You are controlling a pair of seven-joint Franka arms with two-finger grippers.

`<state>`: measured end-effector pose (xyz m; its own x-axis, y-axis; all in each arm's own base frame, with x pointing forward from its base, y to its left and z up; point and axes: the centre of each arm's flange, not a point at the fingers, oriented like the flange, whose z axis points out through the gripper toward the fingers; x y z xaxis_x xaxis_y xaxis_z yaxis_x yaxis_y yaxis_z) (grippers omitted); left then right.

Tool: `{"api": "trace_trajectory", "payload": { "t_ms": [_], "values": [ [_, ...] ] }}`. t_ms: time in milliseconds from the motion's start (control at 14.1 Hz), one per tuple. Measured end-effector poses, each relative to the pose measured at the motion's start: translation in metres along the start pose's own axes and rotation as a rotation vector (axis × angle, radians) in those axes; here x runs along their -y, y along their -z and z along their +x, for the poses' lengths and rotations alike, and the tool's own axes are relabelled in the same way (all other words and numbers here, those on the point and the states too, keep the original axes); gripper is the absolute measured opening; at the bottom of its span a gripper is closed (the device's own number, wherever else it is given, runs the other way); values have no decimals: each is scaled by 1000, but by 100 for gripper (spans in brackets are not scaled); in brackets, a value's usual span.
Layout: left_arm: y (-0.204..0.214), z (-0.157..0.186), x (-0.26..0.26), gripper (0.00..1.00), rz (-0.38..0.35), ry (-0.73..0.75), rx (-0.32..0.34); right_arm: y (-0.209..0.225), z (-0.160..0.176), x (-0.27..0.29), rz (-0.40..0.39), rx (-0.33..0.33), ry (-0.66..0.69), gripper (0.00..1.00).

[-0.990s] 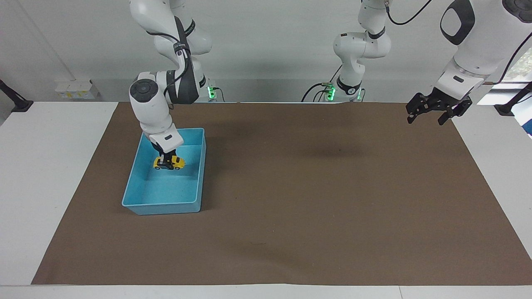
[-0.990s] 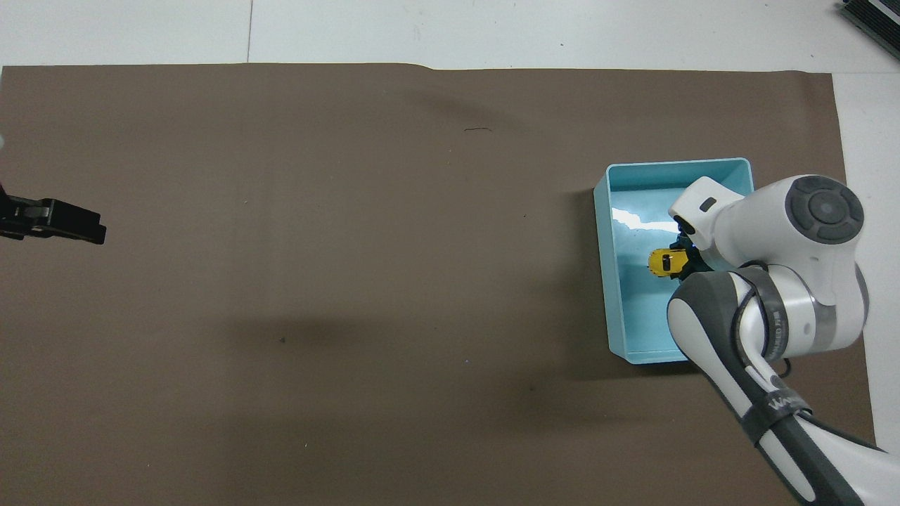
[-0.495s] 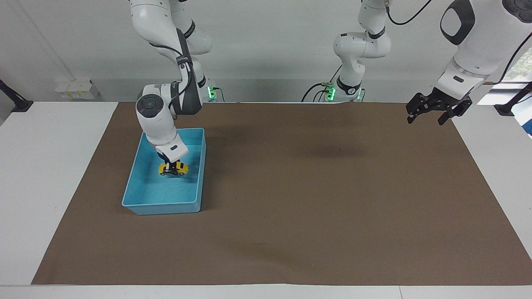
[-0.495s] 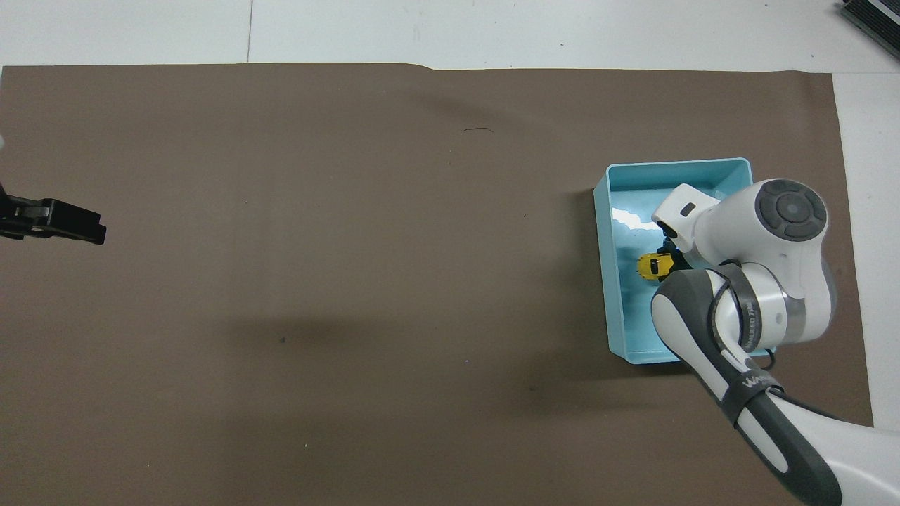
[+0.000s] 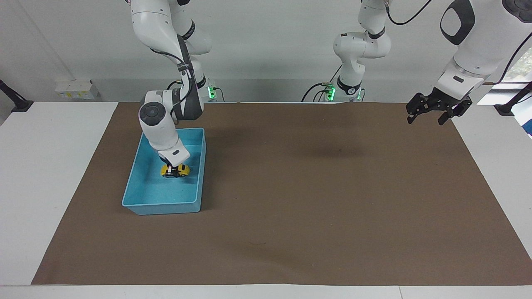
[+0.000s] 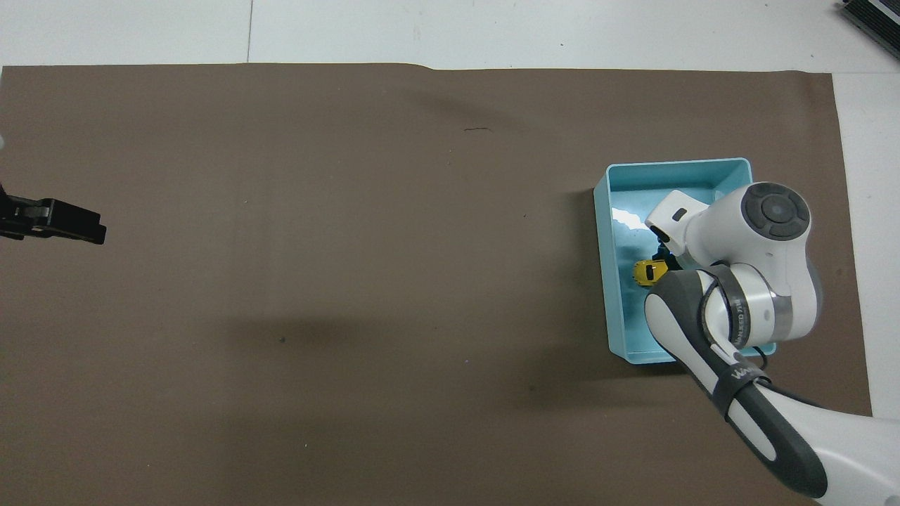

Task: Wind up and store yellow beetle car
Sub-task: 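Lower the car into the bin and open the right gripper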

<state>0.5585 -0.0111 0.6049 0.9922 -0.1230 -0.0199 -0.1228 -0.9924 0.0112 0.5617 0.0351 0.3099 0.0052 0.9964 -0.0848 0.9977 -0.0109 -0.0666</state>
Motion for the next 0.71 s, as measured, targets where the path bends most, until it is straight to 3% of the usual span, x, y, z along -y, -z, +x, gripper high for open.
{"api": "trace_trajectory", "payload": {
  "t_ms": [353,424,636,707],
  "values": [
    [0,0,0,100,0,0,0,0,2,0,0,-1,-1,56],
    [0,0,0,100,0,0,0,0,3,0,0,-1,0,61],
    [0,0,0,100,0,0,0,3,4,-1,-6,-1,1,94],
    [0,0,0,100,0,0,0,6,4,-3,-12,-2,2,100]
  ]
}}
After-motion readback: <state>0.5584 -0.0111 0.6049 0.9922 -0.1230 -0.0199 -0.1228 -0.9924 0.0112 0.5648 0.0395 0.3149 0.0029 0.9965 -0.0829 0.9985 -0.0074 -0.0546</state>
